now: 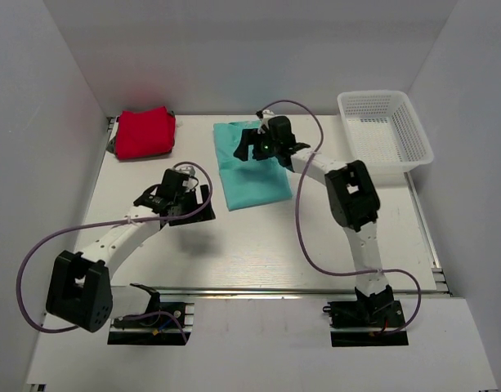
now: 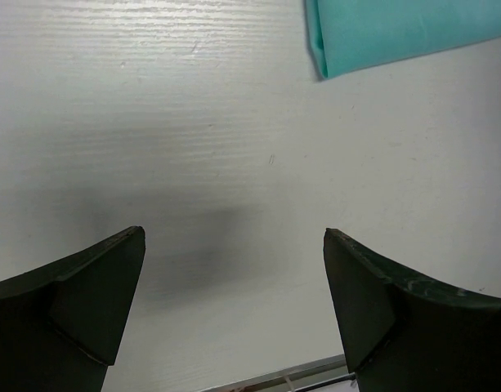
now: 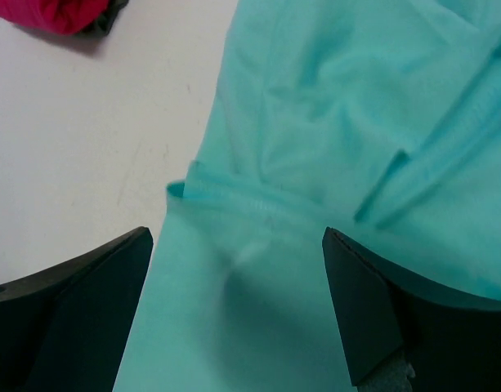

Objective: Fold and stack the t-shirts
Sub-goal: Fold the folded rectangular tshirt in 1/3 of the way, then grab one side of the 2/3 rectangular tshirt with both arms

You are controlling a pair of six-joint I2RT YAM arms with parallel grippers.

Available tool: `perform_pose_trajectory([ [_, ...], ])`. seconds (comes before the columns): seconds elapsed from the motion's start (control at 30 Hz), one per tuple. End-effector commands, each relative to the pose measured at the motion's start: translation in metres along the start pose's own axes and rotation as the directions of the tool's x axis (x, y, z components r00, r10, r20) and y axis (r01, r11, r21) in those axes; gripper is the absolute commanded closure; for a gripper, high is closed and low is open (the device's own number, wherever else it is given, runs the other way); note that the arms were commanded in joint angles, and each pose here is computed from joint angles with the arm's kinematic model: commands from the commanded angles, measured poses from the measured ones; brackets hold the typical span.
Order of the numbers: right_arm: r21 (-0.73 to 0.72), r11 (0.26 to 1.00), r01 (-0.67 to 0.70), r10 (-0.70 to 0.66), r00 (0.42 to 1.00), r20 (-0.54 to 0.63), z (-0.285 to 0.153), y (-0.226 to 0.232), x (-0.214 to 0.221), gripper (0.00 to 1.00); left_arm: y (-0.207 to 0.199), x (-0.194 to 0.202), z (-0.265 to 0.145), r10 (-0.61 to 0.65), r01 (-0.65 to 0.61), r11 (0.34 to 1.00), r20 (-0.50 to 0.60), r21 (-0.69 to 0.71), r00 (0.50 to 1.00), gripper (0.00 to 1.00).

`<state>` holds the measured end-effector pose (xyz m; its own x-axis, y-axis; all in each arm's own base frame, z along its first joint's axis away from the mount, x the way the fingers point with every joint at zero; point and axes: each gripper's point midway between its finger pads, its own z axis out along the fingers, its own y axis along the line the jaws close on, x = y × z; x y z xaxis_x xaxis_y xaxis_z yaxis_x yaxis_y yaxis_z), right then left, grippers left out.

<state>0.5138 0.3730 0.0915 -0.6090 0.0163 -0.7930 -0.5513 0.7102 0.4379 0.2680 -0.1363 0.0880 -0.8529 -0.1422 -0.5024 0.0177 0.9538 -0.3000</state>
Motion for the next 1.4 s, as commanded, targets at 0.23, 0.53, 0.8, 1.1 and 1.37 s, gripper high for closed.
perform_pose_trajectory([
  [0.23,0.324,0.931,-0.17,0.169,0.985,0.03,-0.151,-0.046,0.027,0.1,-0.055,-0.046,0.042,0.086,-0.093,0.974,0.043,0.205,0.995,0.0],
  [0.53,0.413,0.882,-0.225,0.308,0.94,-0.145,-0.183,-0.077,0.099,0.14,-0.064,-0.047,0.097,0.12,-0.114,0.976,-0.019,0.187,0.993,0.2],
  [0.8,0.319,0.893,-0.316,0.399,0.885,-0.239,-0.165,-0.074,0.127,0.32,-0.068,-0.03,0.116,0.162,-0.153,0.98,-0.065,0.124,0.985,0.45],
  [1.1,0.207,0.922,-0.328,0.374,0.893,-0.25,-0.162,-0.056,0.126,0.97,-0.065,-0.006,0.121,0.184,-0.171,0.98,-0.128,0.104,0.974,1.0],
  [1.37,0.12,0.954,-0.276,0.297,0.928,-0.226,-0.192,-0.028,0.117,1.0,-0.097,0.004,0.069,0.222,-0.193,0.95,-0.094,0.246,0.971,1.0],
])
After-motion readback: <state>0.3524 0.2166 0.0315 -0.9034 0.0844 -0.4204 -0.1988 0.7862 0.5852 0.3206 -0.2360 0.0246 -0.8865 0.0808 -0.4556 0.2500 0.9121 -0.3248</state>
